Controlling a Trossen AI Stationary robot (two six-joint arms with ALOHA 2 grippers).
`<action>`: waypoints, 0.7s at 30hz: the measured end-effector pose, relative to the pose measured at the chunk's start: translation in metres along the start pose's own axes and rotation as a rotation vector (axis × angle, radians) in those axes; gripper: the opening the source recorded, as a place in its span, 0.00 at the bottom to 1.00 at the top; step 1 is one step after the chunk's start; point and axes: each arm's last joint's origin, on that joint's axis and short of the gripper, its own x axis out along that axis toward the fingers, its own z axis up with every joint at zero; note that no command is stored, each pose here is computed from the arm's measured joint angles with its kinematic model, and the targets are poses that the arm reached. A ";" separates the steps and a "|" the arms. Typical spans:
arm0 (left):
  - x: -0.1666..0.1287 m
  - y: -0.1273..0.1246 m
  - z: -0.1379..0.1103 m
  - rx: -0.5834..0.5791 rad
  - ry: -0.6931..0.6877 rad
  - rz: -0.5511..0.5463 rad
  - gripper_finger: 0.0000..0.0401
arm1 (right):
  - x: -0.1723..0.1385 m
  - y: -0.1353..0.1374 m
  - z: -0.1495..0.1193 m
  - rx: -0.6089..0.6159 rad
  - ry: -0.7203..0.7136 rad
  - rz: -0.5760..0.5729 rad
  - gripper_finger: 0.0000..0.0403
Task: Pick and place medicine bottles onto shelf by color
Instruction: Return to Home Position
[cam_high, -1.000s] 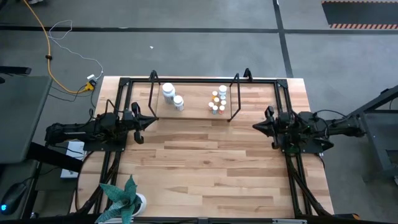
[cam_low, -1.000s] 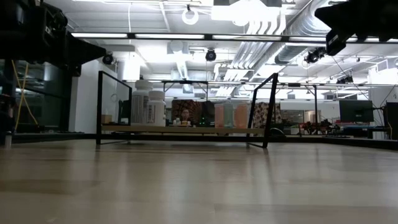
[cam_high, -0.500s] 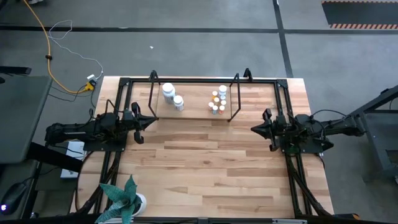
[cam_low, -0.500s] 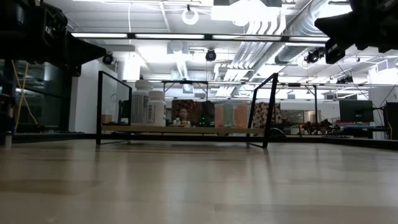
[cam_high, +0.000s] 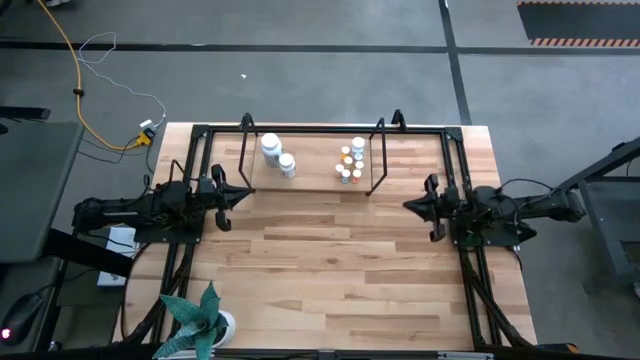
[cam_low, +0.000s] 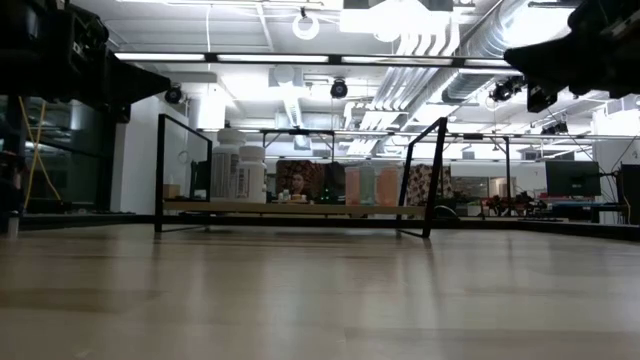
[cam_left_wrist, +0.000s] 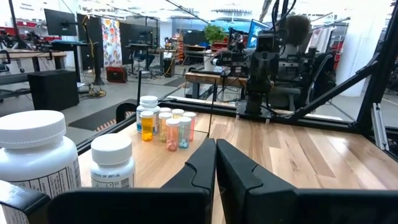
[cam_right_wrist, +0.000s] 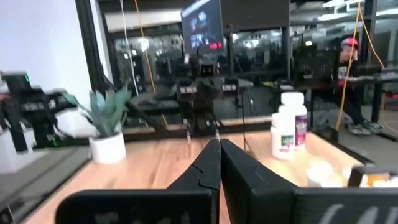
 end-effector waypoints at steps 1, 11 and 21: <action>0.000 0.000 0.000 0.000 0.000 0.000 0.01 | 0.000 0.000 -0.002 -0.007 0.018 -0.007 0.00; 0.000 0.000 0.000 0.000 0.000 0.000 0.01 | -0.002 -0.002 -0.019 0.198 0.188 -0.070 0.00; 0.000 0.000 0.000 0.000 0.000 0.000 0.01 | -0.002 -0.002 -0.020 0.211 0.203 -0.065 0.00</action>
